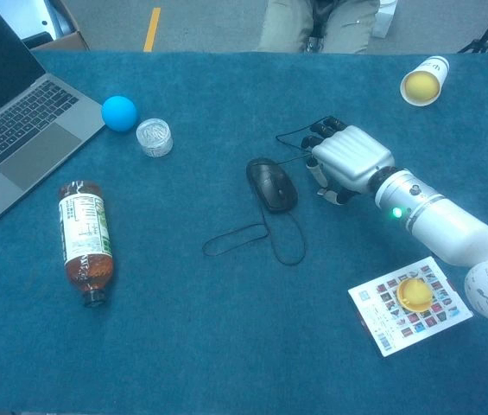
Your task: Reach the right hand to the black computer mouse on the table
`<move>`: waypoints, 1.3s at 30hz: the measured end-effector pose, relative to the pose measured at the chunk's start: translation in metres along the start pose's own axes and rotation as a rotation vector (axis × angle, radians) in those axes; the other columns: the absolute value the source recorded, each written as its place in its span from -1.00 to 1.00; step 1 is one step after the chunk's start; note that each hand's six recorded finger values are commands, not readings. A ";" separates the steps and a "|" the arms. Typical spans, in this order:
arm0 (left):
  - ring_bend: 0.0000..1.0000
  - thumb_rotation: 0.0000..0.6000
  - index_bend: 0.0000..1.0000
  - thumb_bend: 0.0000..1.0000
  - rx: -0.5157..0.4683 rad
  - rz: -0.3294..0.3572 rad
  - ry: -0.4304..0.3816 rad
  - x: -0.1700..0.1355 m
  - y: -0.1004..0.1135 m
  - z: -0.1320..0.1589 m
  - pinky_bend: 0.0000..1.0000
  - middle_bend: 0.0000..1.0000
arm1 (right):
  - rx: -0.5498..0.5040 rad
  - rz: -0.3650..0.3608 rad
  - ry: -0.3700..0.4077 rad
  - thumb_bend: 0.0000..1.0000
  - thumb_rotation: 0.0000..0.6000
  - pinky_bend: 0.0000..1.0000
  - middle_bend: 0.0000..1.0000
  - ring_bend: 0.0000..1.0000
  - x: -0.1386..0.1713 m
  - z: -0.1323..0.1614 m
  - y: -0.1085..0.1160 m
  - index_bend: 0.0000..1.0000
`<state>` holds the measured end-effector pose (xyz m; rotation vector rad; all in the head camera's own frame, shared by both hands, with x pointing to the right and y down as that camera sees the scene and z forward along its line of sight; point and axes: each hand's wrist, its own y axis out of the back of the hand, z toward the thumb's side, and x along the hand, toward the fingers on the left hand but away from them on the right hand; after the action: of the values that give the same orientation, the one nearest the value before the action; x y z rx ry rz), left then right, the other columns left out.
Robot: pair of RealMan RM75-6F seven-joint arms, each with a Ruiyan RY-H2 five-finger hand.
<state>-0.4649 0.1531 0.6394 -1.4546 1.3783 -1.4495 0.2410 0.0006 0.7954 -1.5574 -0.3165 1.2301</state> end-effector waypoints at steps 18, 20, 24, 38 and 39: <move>-0.68 1.00 -0.47 -0.71 -0.002 0.011 -0.006 -0.001 0.003 0.001 -0.81 -0.63 | -0.151 -0.130 0.003 -0.42 1.00 -1.00 -0.59 -1.00 0.012 -0.001 0.050 0.30; -0.68 1.00 -0.47 -0.71 -0.002 0.012 -0.007 -0.001 0.004 0.002 -0.81 -0.63 | -0.181 -0.156 0.008 -0.42 1.00 -1.00 -0.59 -1.00 0.015 -0.001 0.061 0.30; -0.68 1.00 -0.47 -0.71 -0.003 0.016 -0.012 -0.002 0.006 0.003 -0.81 -0.63 | -0.256 -0.222 0.029 -0.42 1.00 -1.00 -0.59 -1.00 0.027 -0.001 0.091 0.30; -0.68 1.00 -0.47 -0.71 -0.005 0.029 -0.018 -0.005 0.012 0.006 -0.81 -0.63 | -0.462 -0.417 0.141 -0.42 1.00 -1.00 -0.58 -1.00 0.066 0.009 0.173 0.30; -0.68 1.00 -0.47 -0.71 -0.006 0.031 -0.018 -0.005 0.012 0.006 -0.81 -0.63 | -0.467 -0.421 0.144 -0.42 1.00 -1.00 -0.58 -1.00 0.066 0.010 0.174 0.30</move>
<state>-0.4607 0.1541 0.6256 -1.4407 1.3888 -1.4110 0.1956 -0.0135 0.6152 -1.8402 -0.8360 0.7396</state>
